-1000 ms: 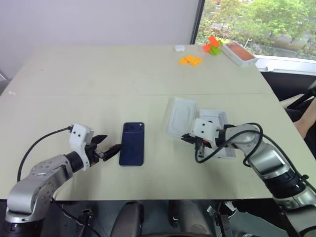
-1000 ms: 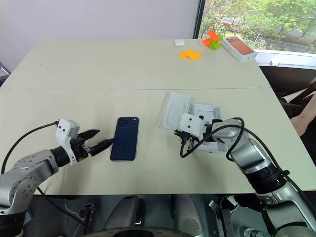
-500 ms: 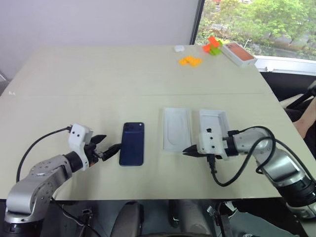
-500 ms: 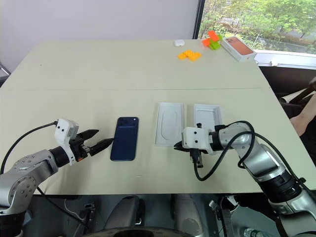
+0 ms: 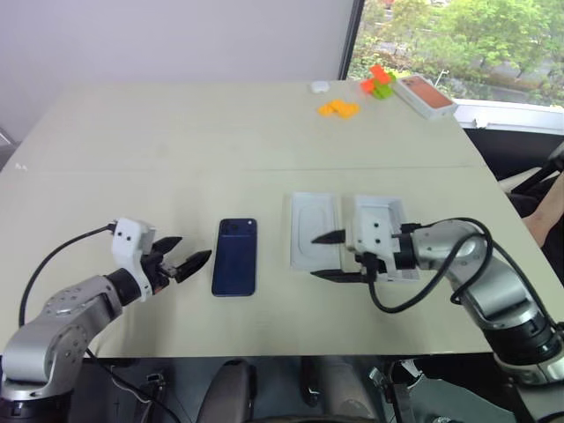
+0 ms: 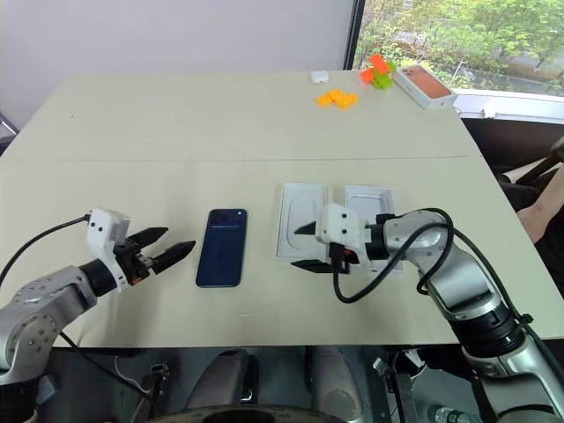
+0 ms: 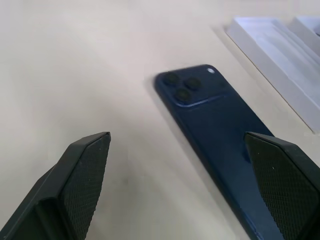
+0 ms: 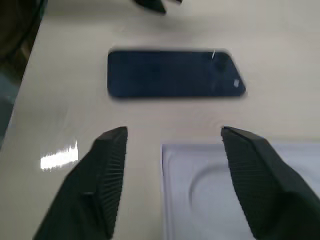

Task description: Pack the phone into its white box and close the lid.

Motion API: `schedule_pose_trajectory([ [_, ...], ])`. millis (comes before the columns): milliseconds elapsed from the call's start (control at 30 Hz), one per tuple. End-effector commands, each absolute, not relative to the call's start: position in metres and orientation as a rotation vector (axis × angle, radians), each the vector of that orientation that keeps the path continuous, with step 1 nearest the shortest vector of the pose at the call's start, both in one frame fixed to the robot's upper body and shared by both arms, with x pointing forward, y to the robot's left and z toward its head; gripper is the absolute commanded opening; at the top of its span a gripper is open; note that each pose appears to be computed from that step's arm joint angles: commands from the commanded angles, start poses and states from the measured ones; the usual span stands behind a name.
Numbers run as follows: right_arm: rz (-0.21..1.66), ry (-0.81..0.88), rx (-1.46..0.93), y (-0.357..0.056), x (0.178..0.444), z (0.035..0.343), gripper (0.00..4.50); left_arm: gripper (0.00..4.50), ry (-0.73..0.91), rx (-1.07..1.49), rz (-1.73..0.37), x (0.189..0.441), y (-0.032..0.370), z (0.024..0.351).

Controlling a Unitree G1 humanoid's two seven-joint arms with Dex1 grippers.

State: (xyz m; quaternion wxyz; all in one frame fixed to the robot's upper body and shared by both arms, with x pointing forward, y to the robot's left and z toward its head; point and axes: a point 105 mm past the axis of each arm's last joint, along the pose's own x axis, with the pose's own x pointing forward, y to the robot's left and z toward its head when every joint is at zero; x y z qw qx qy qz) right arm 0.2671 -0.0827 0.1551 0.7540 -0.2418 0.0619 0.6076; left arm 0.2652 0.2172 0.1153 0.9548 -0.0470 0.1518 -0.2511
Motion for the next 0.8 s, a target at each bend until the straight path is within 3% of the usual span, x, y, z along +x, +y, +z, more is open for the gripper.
schedule_pose_trajectory([
  [33,1.292,0.094,-0.527,-0.064,0.271,0.160,1.88,4.50,0.303,-0.087,-0.474,0.263,0.229,0.120],
  [133,1.276,0.109,-0.569,-0.049,0.274,0.148,0.33,4.50,0.318,-0.058,-0.431,0.263,0.240,0.118],
  [167,1.285,0.107,-0.566,-0.043,0.273,0.147,0.08,4.50,0.323,-0.059,-0.423,0.264,0.242,0.118],
  [533,1.208,0.069,-0.797,-0.022,0.294,0.132,0.08,4.50,0.475,-0.391,-0.542,0.257,0.215,0.121],
  [800,1.228,0.078,-0.894,-0.014,0.305,0.116,0.08,4.50,0.758,-0.448,-0.563,0.261,0.203,0.105],
])
